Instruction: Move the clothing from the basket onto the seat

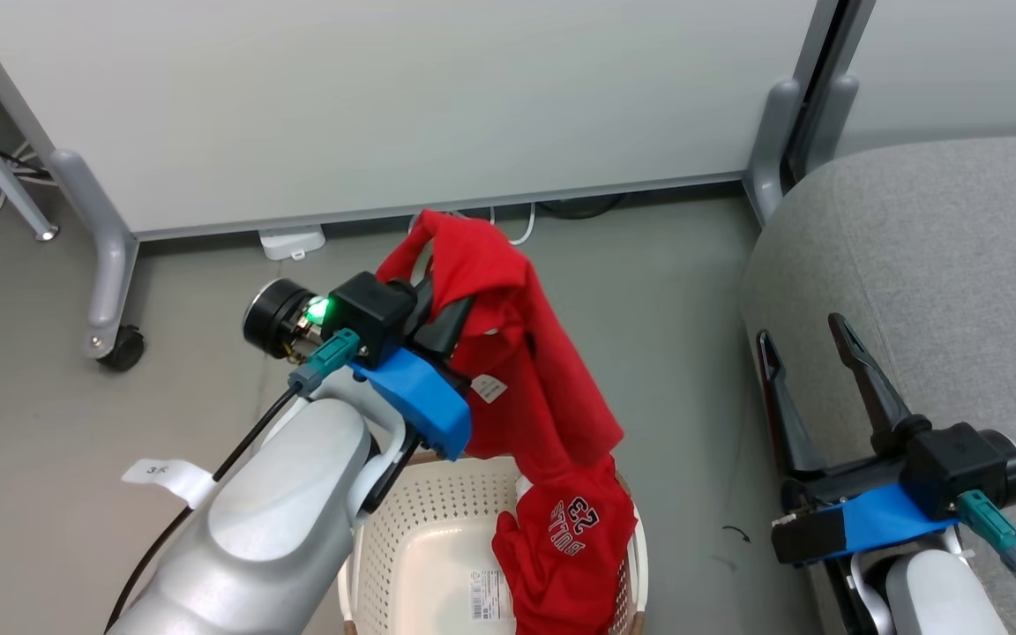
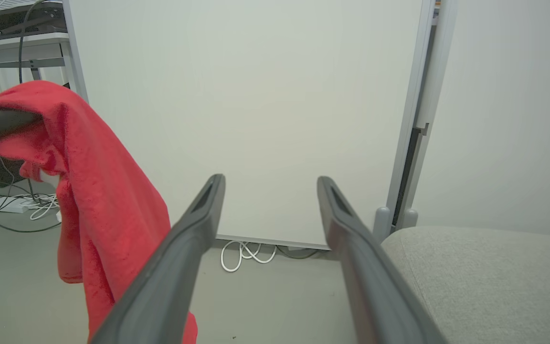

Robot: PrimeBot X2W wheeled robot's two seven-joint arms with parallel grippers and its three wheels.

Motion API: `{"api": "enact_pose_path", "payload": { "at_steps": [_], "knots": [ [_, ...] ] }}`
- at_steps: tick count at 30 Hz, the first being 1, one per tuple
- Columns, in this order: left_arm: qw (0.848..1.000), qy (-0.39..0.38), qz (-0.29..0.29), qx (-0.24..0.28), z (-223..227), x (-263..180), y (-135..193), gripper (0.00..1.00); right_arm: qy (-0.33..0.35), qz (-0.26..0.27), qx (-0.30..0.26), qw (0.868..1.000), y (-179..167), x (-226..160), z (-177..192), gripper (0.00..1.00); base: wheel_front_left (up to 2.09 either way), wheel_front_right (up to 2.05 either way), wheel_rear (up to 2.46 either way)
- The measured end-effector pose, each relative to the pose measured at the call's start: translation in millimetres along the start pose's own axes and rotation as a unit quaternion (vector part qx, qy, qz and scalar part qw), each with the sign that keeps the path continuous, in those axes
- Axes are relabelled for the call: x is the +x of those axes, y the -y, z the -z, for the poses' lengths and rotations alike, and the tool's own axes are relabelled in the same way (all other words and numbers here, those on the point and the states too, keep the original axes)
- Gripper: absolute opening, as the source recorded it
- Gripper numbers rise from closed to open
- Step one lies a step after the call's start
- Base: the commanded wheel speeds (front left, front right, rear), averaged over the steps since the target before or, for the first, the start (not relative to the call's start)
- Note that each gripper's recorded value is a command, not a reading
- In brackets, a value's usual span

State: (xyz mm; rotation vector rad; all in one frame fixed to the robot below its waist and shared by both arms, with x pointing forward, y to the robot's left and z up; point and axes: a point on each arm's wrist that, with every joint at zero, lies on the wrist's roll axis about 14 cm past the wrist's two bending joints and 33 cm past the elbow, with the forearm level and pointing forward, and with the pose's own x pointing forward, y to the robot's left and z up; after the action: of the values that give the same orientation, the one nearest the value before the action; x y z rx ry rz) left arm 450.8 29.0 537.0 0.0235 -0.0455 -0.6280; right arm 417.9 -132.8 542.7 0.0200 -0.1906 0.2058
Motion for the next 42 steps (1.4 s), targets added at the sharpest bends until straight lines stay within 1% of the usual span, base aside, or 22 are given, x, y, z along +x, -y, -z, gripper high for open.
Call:
{"api": "enact_pose_path", "payload": {
  "at_steps": [8, 13, 21, 26, 35, 39, 42],
  "knots": [
    [0.997, 0.067, 0.032, 0.008, -51.0, 4.8, 20.5, 0.00, 0.005, 0.000, 0.002, 1.000, -2.1, -7.4, -5.9, 1.00, 0.00, 0.00, 0.00],
    [0.995, 0.092, 0.049, 0.009, -76.2, 7.9, 30.7, 0.00, 0.002, -0.002, 0.004, 1.000, -4.2, -11.1, -3.9, 1.00, 0.00, 0.00, 0.00],
    [0.993, 0.097, 0.062, 0.011, -84.4, 9.7, 37.4, 0.00, 0.017, -0.012, 0.004, 1.000, -10.5, -8.0, -13.0, 1.00, 0.00, 0.00, 0.00],
    [0.993, 0.095, 0.061, 0.013, -82.6, 9.9, 36.3, 0.00, 0.050, -0.040, -0.005, 0.998, -27.3, 1.4, -34.1, 1.00, 0.00, 0.00, 0.00],
    [0.994, 0.090, 0.061, 0.014, -77.7, 10.6, 34.7, 0.00, 0.097, -0.121, -0.019, 0.988, -78.7, 22.7, -62.2, 1.00, 0.00, 0.00, 0.00],
    [0.993, 0.095, 0.061, 0.018, -80.0, 11.8, 33.1, 0.00, 0.095, -0.148, -0.028, 0.984, -95.1, 32.1, -60.0, 1.00, 0.00, 0.00, 0.00],
    [0.994, 0.093, 0.060, 0.018, -78.3, 12.0, 31.5, 0.00, 0.083, -0.164, -0.036, 0.982, -104.6, 38.9, -51.0, 1.00, 0.00, 0.00, 0.00]
  ]
}}
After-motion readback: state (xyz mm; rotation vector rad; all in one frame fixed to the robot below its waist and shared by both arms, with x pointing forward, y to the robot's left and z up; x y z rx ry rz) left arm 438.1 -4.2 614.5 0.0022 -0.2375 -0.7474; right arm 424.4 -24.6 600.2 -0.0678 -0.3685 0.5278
